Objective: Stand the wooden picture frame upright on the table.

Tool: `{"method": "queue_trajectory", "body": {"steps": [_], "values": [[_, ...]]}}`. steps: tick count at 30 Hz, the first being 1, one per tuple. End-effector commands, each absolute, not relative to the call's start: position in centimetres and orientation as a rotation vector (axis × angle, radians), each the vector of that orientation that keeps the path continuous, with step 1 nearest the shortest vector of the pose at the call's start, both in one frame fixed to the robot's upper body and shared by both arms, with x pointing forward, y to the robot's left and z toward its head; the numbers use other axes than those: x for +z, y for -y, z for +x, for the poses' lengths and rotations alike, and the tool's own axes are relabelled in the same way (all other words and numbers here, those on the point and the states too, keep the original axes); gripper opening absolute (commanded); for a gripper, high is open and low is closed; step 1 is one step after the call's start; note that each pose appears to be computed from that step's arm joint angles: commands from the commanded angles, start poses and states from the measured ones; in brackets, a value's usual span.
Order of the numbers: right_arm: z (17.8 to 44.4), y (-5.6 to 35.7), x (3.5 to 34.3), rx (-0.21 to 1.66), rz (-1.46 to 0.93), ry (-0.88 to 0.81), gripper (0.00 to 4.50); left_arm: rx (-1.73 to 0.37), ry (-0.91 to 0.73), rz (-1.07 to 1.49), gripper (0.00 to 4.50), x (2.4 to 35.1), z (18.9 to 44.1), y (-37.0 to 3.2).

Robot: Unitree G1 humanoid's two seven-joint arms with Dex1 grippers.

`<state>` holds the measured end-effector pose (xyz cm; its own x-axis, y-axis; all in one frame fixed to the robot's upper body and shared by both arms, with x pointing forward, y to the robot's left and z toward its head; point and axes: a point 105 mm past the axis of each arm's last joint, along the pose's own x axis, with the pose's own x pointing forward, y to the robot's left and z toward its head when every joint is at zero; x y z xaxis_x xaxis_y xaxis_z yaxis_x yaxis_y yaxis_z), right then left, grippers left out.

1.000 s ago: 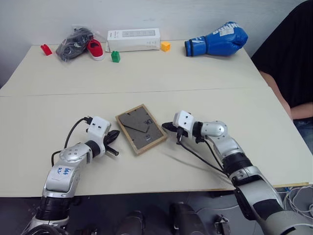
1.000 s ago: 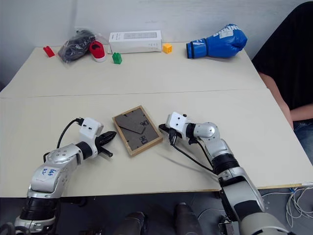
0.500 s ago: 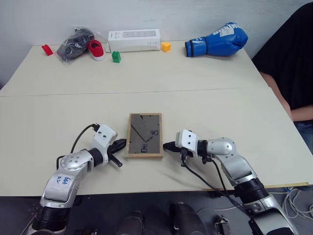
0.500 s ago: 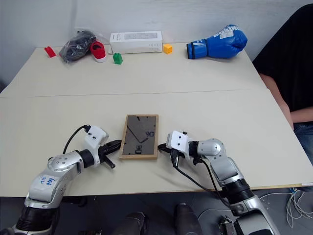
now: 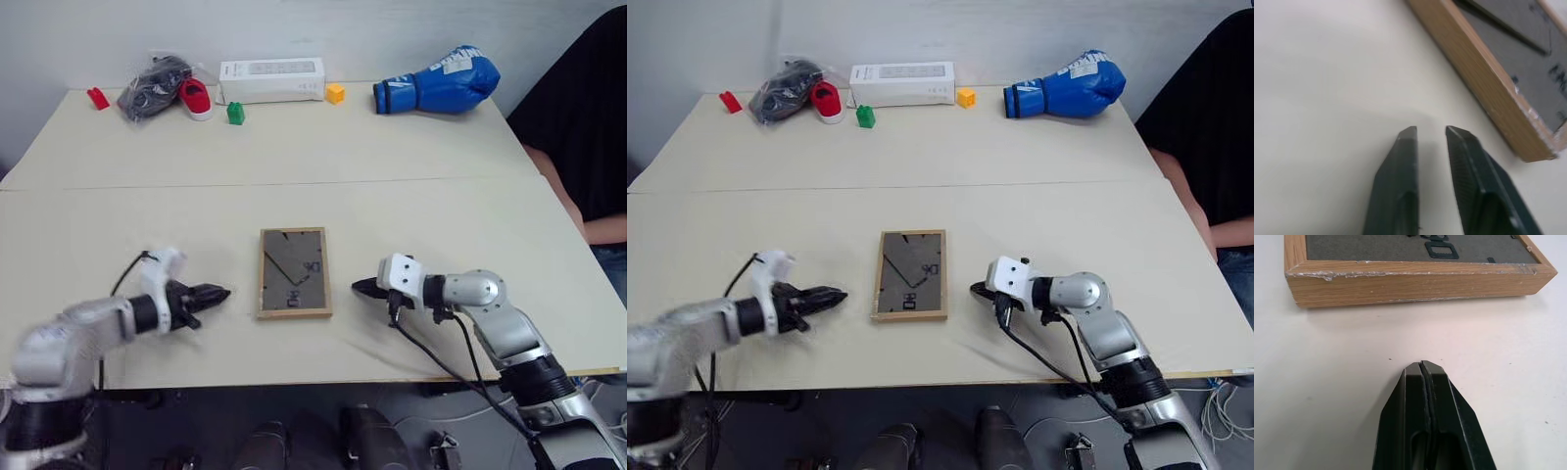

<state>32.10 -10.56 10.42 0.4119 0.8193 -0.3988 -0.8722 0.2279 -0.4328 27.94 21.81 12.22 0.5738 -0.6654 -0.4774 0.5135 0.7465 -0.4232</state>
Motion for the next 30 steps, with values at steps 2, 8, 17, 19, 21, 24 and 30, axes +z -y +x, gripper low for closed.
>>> {"method": "queue_trajectory", "body": {"steps": [2, 8, 17, 19, 21, 24, 30], "values": [[32.9, 9.5, 11.1, 1.207, -0.697, -0.038, 0.00, -0.844, -0.842, -0.554, 2.61, 13.7, 27.8, -20.3], [33.3, 7.6, 11.4, 1.242, -0.701, -0.002, 0.00, -0.879, -1.014, -0.602, 4.36, 12.6, 28.3, -18.8], [32.3, 4.8, 11.0, 1.294, -0.677, 0.018, 0.00, -0.865, -1.080, -0.646, 4.36, 10.7, 29.1, -15.8], [32.1, 4.4, 10.9, 1.300, -0.670, 0.022, 0.00, -0.860, -1.073, -0.646, 4.36, 10.5, 29.2, -15.4], [32.1, 4.1, 10.8, 1.304, -0.669, 0.024, 0.00, -0.872, -1.068, -0.658, 4.36, 10.5, 29.0, -15.0], [32.0, 4.0, 10.6, 1.306, -0.668, 0.024, 0.00, -0.892, -1.054, -0.679, 4.36, 10.9, 28.9, -14.6], [32.0, 4.3, 10.3, 1.306, -0.674, 0.015, 0.00, -0.893, -1.021, -0.714, 3.45, 11.3, 28.9, -14.5]]}}
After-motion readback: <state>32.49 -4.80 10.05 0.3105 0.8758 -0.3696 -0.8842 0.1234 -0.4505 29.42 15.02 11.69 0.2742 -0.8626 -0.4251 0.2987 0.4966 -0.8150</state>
